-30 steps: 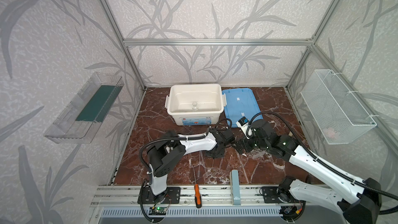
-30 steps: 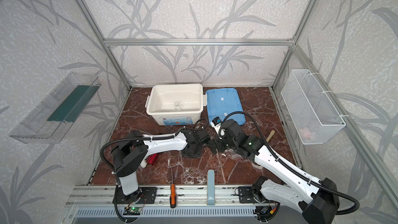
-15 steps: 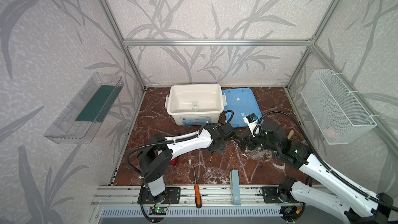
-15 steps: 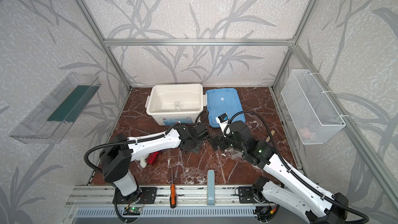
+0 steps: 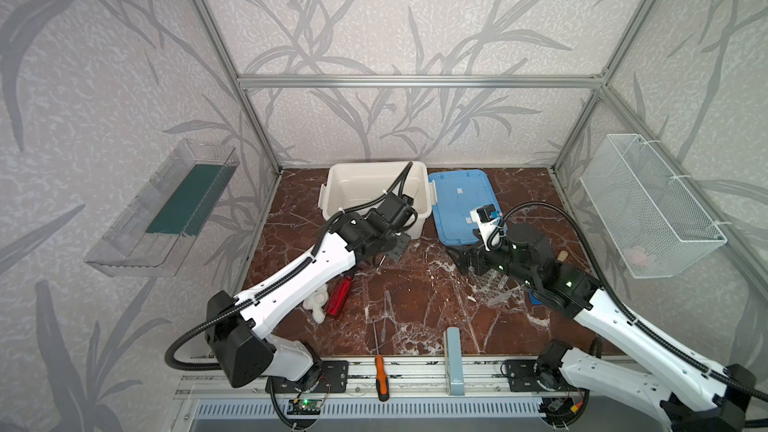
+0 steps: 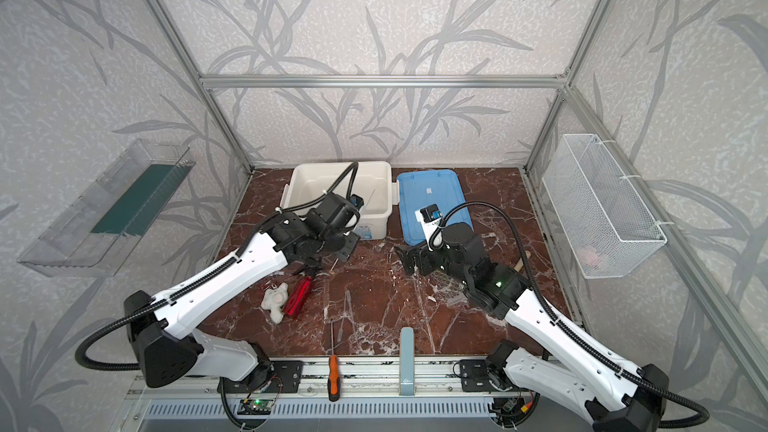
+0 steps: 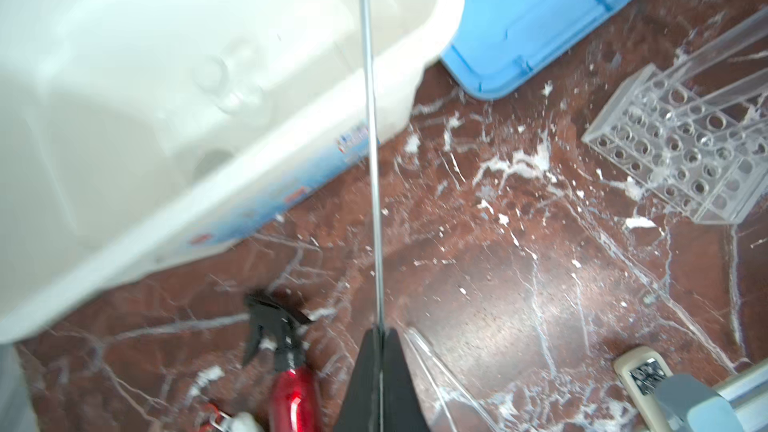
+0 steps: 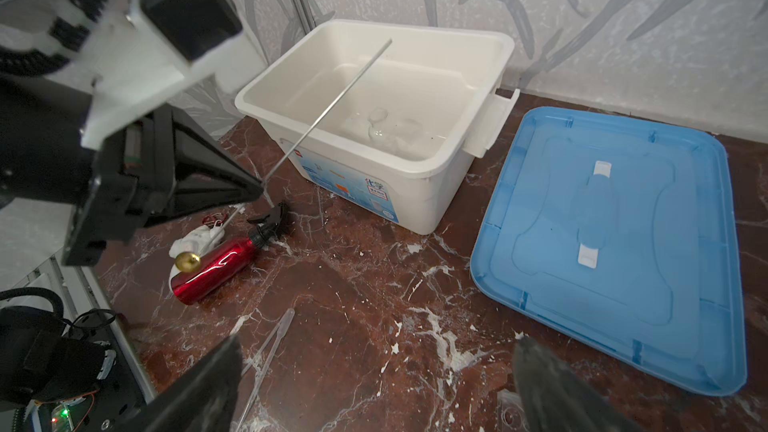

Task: Organize the chemistry lab equipment
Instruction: 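Lift the metal rod off the table with the left gripper, then carry the rod over the white bin with the left gripper while the right moves over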

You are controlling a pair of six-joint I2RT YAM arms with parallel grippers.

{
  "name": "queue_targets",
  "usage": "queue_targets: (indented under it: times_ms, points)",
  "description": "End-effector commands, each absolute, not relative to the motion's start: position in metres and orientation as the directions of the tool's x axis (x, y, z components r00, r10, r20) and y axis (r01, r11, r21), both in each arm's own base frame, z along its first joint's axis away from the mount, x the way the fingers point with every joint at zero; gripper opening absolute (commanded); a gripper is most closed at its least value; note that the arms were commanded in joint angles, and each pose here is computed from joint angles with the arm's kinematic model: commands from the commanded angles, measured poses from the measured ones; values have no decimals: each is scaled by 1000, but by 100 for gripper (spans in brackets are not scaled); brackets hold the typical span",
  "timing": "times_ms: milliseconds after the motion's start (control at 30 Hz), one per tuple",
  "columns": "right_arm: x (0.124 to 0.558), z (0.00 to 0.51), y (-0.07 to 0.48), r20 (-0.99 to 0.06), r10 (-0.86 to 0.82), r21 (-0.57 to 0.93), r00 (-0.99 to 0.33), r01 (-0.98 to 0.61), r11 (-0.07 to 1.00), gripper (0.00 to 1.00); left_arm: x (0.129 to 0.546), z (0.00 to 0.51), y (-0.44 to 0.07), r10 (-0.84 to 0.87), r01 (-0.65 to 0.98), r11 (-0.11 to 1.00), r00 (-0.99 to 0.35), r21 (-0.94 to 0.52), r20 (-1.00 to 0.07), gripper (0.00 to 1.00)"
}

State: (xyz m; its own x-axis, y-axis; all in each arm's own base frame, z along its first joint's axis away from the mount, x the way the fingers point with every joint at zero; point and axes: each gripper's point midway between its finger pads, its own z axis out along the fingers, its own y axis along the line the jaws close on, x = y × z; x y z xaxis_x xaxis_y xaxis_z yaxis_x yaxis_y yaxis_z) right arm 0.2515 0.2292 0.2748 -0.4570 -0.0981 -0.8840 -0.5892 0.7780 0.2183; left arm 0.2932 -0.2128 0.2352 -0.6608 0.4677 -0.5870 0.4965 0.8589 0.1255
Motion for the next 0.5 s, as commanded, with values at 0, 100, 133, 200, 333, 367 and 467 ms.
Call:
queue_targets:
  times_ms: [0, 100, 133, 200, 333, 367, 467]
  points:
    - [262, 308, 244, -919, -69, 215, -389, -638, 739, 100, 300, 253, -202, 684, 663, 691, -470, 288, -558, 0]
    - [271, 322, 254, -925, -72, 214, -372, -671, 710, 99, 324, 264, -194, 731, 692, 633, -386, 347, -563, 0]
    - [276, 325, 256, -925, -70, 219, -374, -674, 706, 99, 332, 269, -191, 723, 697, 636, -386, 332, -574, 0]
    - [286, 330, 258, -924, -52, 242, -380, -682, 690, 100, 352, 278, -181, 718, 711, 630, -379, 313, -584, 0]
    - [303, 336, 259, -919, -24, 279, -394, -692, 666, 99, 379, 278, -174, 797, 778, 512, -273, 364, -539, 0]
    - [308, 336, 258, -917, -22, 282, -397, -689, 668, 99, 386, 276, -173, 811, 794, 484, -250, 368, -528, 0]
    - [322, 334, 256, -911, -16, 296, -413, -679, 672, 100, 404, 266, -164, 861, 828, 405, -203, 387, -467, 0]
